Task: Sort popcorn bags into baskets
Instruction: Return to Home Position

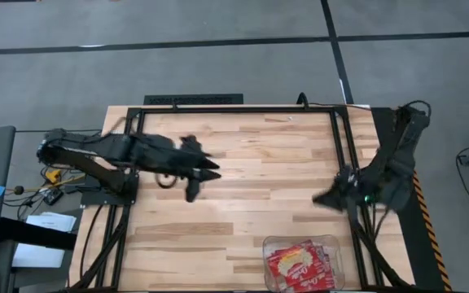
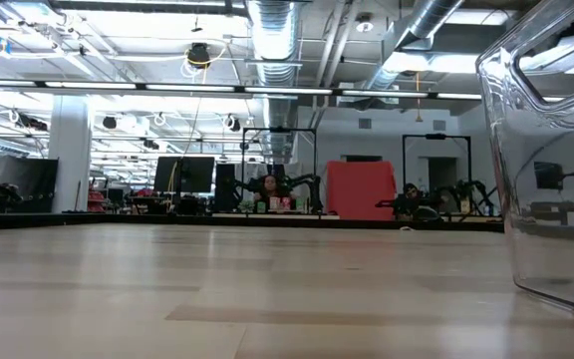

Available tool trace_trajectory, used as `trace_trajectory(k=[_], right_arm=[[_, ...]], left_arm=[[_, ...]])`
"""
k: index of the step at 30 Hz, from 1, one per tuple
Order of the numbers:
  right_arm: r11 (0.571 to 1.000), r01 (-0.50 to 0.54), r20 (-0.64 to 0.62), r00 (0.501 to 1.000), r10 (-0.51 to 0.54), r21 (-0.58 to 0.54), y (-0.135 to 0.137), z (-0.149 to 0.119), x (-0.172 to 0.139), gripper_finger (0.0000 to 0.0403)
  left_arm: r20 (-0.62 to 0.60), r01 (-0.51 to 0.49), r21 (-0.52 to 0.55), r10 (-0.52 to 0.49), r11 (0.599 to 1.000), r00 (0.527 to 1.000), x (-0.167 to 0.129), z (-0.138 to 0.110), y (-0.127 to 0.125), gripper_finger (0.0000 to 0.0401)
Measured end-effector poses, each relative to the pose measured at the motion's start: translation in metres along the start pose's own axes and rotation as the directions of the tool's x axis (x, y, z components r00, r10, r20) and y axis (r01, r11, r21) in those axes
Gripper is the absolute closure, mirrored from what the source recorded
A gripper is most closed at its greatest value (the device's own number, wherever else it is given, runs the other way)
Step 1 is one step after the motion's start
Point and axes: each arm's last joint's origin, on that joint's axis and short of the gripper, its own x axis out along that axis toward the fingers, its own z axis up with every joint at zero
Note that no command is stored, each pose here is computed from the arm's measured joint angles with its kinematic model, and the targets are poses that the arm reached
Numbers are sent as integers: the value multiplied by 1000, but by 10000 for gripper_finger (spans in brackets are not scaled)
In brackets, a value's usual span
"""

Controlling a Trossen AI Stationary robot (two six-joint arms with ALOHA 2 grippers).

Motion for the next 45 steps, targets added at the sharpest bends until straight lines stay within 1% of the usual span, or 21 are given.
trace_trajectory(k=[2,4,7,10,11,13,16,18,19,20,23,24,25,29,33,34,37,39,41,43,45], right_arm=[[998,-53,79,995,56,-38,10,26,-8,282],[984,-127,76,988,137,-123,19,46,-17,284],[917,-211,19,973,231,-338,27,68,-32,284],[866,-179,104,961,255,-467,32,88,-45,284],[831,-154,123,959,257,-534,31,93,-48,284],[724,-160,107,945,308,-671,31,100,-56,283],[535,-304,-35,890,454,-788,30,102,-65,279],[474,-388,-118,856,503,-790,28,102,-69,277],[470,-399,-138,857,496,-788,24,102,-72,276],[485,-394,-144,868,474,-781,20,102,-74,275],[575,-341,-110,911,398,-744,1,102,-84,273],[589,-323,-89,916,391,-740,-4,102,-88,273],[592,-309,-66,916,395,-744,-8,102,-90,273],[563,-287,-29,906,422,-775,-32,87,-85,276],[612,-293,60,870,489,-734,-64,69,-84,279],[630,-293,70,872,484,-719,-73,62,-79,280],[675,-220,74,923,378,-705,-89,43,-55,279],[694,-236,94,911,402,-680,-90,41,-52,278],[706,-216,123,910,395,-674,-94,34,-40,276],[704,-203,106,924,368,-680,-107,21,-28,275],[705,-228,130,900,415,-672,-109,18,-23,273]], left_arm=[[49,5,82,-9,997,999,-20,7,3,273],[83,-17,173,3,985,997,-42,12,8,273],[118,-30,161,11,986,993,-76,14,17,273],[152,10,192,-39,981,988,-102,16,22,273],[168,42,217,-80,975,983,-110,18,22,273],[196,122,271,-178,955,964,-125,19,25,273],[238,201,297,-276,934,931,-137,11,35,273],[255,206,281,-280,937,925,-138,-1,45,273],[268,199,260,-268,945,925,-137,-10,51,273],[281,185,237,-249,954,927,-135,-19,57,273],[309,189,185,-240,964,920,-123,-51,73,273],[314,207,171,-253,963,915,-119,-62,78,273],[324,228,152,-266,962,908,-116,-73,82,273],[388,307,107,-324,946,863,-105,-109,96,273],[408,323,34,-308,946,859,-93,-143,110,273],[410,324,17,-302,946,861,-91,-151,113,273],[430,331,-3,-298,944,852,-87,-168,119,273],[428,324,-10,-289,946,856,-83,-179,123,273],[423,312,-27,-272,950,864,-79,-192,127,273],[427,309,-45,-261,950,866,-73,-205,132,273],[447,326,-53,-270,944,853,-69,-217,135,273]])
